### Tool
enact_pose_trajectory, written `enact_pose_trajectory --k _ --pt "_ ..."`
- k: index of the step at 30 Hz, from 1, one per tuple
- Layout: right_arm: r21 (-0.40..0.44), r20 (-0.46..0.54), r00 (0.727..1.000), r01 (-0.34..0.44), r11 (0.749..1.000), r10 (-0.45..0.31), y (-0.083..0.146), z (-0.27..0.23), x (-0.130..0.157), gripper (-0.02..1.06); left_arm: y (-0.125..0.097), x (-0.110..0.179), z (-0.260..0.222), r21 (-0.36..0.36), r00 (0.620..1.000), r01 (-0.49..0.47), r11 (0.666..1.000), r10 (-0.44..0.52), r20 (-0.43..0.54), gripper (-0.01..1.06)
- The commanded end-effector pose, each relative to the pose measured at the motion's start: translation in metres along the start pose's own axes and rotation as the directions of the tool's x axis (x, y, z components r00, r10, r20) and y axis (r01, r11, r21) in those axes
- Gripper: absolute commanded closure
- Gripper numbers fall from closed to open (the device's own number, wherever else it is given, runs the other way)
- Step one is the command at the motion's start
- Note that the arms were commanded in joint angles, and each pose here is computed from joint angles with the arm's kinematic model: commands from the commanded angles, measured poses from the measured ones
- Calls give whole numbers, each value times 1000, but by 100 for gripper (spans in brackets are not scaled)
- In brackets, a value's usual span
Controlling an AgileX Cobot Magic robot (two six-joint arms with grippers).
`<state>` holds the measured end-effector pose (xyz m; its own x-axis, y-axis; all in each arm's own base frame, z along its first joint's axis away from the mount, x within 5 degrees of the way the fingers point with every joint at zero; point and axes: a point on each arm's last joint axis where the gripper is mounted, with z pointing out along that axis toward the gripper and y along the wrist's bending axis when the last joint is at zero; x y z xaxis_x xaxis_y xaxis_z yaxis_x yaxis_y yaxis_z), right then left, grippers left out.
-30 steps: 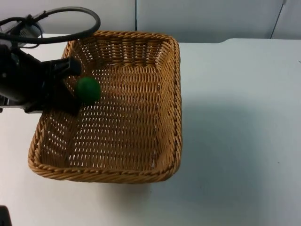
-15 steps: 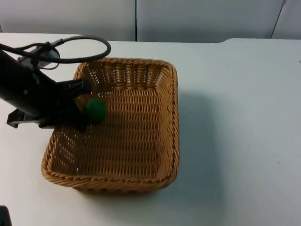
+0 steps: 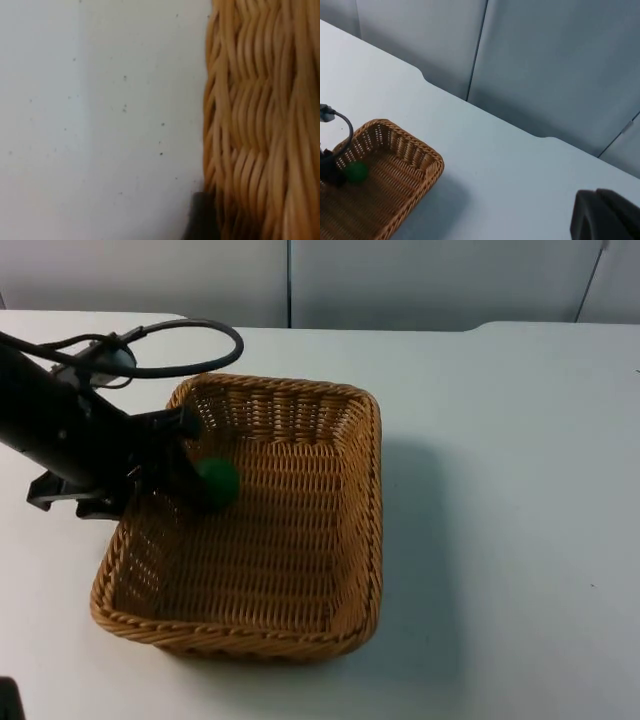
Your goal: Pick up the basket with the left hand and place the ball into the basket with the right hand.
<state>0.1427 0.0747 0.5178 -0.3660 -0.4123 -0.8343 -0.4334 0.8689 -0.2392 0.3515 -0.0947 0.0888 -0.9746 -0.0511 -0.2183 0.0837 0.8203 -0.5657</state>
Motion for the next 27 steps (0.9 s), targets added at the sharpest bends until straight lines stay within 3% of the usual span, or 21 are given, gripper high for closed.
enact_pose_trajectory --k 1,3,15,20,23,24,27 --pt "-3 13 1000 -7 1000 7 0 -4 0 105 -3 -2 0 10 1000 0 1000 0 -7 28" --pt "-4 13 1000 -4 1000 4 0 -4 0 105 -5 -3 -1 20 1000 3 1000 -2 -17 21" --pt "0 13 1000 -3 1000 3 -1 -4 0 105 -18 -18 -21 -13 994 -94 995 93 -61 21" --pt "0 13 1000 -3 1000 3 -1 -4 0 105 -26 -27 -43 -96 988 -141 985 133 -84 26" --pt "2 13 1000 6 1000 -6 -1 -4 0 105 -37 -32 -66 -145 984 -173 974 164 -72 39" --pt "2 13 1000 6 1000 -6 -1 -4 0 105 -37 -32 -66 -145 984 -173 974 164 -72 39" --pt "4 13 1000 6 1000 -6 -1 -4 0 105 -56 -35 -101 -183 975 -220 958 220 -21 66"
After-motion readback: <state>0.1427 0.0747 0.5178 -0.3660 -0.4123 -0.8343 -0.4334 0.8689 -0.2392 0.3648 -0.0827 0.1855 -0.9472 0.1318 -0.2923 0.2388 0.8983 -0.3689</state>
